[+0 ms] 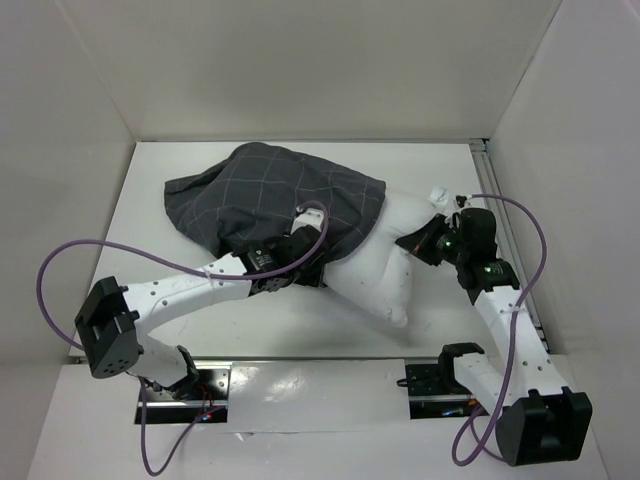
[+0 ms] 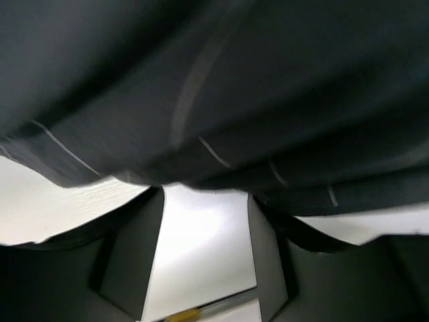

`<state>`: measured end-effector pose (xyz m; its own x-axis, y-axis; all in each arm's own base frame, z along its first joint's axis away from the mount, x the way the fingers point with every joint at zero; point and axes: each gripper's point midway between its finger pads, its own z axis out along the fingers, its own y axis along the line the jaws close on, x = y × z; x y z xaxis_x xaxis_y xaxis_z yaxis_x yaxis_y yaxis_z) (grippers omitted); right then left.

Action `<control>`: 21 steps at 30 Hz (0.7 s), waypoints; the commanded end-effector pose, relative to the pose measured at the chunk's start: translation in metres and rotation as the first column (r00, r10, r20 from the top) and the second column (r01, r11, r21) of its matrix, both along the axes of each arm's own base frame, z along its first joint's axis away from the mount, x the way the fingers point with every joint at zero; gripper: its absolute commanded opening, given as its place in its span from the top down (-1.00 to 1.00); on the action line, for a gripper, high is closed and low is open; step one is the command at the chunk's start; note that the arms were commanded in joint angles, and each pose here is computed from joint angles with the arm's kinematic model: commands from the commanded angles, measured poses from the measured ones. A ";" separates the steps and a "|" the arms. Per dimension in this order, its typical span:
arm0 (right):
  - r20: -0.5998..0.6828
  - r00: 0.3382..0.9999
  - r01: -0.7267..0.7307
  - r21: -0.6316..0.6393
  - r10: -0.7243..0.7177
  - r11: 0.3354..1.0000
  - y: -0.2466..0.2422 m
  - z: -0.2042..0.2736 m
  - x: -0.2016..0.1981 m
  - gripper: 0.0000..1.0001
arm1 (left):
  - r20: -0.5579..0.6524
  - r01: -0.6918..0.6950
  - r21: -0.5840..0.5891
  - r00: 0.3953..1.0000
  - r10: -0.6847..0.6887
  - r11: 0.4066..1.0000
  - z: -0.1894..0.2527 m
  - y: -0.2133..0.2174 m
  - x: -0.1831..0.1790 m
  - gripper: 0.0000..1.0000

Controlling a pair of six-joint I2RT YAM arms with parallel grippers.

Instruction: Put the pillow into the pillowcase

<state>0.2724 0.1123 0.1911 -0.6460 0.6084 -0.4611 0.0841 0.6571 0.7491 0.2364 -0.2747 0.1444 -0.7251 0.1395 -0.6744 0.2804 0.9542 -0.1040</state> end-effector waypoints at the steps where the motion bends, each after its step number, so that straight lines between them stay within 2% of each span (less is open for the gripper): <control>1: 0.165 0.986 -0.015 0.019 0.012 1.000 0.000 0.052 0.014 1.00 | 0.069 -0.031 -0.078 0.997 0.036 0.996 0.016 -0.011 0.028 -0.17; 6: 0.162 0.987 -0.026 0.024 0.022 0.999 0.002 0.050 0.018 1.00 | 0.103 -0.010 -0.095 0.994 0.020 0.995 0.037 -0.017 0.034 0.39; 7: 0.162 0.986 -0.036 0.028 0.031 0.999 0.003 0.050 0.019 1.00 | 0.109 -0.009 -0.103 0.994 0.020 0.995 0.041 -0.019 0.035 0.69; 9: 0.159 0.986 -0.051 0.044 0.043 0.998 0.006 0.050 0.020 1.00 | 0.101 -0.015 -0.082 0.995 0.023 0.997 0.040 -0.015 0.037 0.98; 15: 0.179 0.983 -0.052 0.069 0.039 0.996 0.009 0.057 0.025 1.00 | 0.118 -0.057 -0.094 0.991 0.068 0.994 0.056 -0.003 0.035 1.00; 21: 0.191 0.981 -0.037 0.088 0.020 0.995 0.007 0.067 0.029 1.00 | 0.125 0.050 -0.171 0.992 -0.028 0.984 0.083 -0.028 0.011 1.00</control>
<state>0.2810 0.1180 0.1963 -0.6658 0.6093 -0.4306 0.0683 0.6245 0.7780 0.2556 -0.2775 0.1773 -0.6835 0.1123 -0.7213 0.2800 0.9529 -0.1169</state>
